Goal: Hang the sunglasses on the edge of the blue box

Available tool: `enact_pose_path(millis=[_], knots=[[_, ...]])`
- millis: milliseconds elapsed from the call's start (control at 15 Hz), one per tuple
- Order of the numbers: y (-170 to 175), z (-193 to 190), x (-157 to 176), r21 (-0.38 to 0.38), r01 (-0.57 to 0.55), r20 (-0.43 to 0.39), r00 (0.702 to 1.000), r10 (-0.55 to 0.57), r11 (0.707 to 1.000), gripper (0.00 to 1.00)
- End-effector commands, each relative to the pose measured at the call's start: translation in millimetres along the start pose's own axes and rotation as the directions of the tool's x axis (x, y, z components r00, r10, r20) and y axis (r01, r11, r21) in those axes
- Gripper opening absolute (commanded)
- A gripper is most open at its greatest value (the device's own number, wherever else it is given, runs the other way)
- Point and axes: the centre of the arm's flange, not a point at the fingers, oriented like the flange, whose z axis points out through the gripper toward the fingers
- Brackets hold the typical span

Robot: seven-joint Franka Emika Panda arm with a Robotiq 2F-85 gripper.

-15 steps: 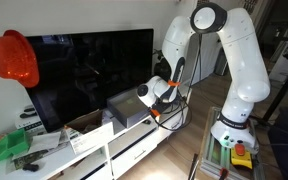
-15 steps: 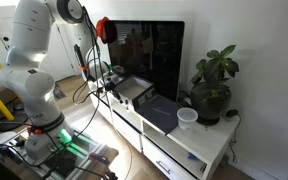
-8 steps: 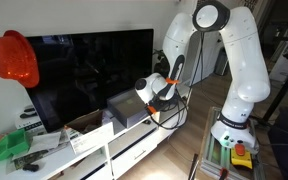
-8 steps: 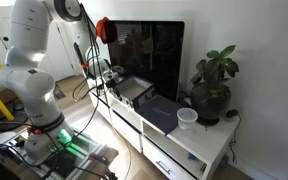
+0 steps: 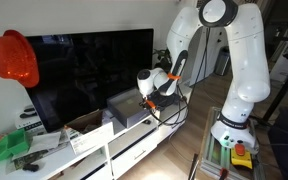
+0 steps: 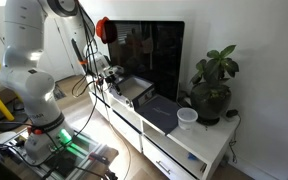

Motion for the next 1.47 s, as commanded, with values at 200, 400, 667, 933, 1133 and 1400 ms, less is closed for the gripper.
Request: enact_pose_path(millis=[200,400,667,933,1133,1400], knots=[[75.2,-68.6,30.4,0.217,0.246,-0.114,0.968,-0.225,0.945,1.00],[100.4,-86.3,39.1,0.292,0.280,-0.109,0.960,-0.259,0.914,1.00],[125.3,-95.3,37.0,0.312,0.307,-0.064,0.951,-0.302,0.899,1.00],[141.2,-100.4,39.3,0.309,0.328,-0.015,0.940,-0.340,0.893,1.00],[154.1,-111.5,50.1,0.305,0.342,0.026,0.930,-0.367,0.889,1.00],[183.9,-134.3,68.4,0.247,0.425,0.036,0.894,-0.447,0.871,1.00]])
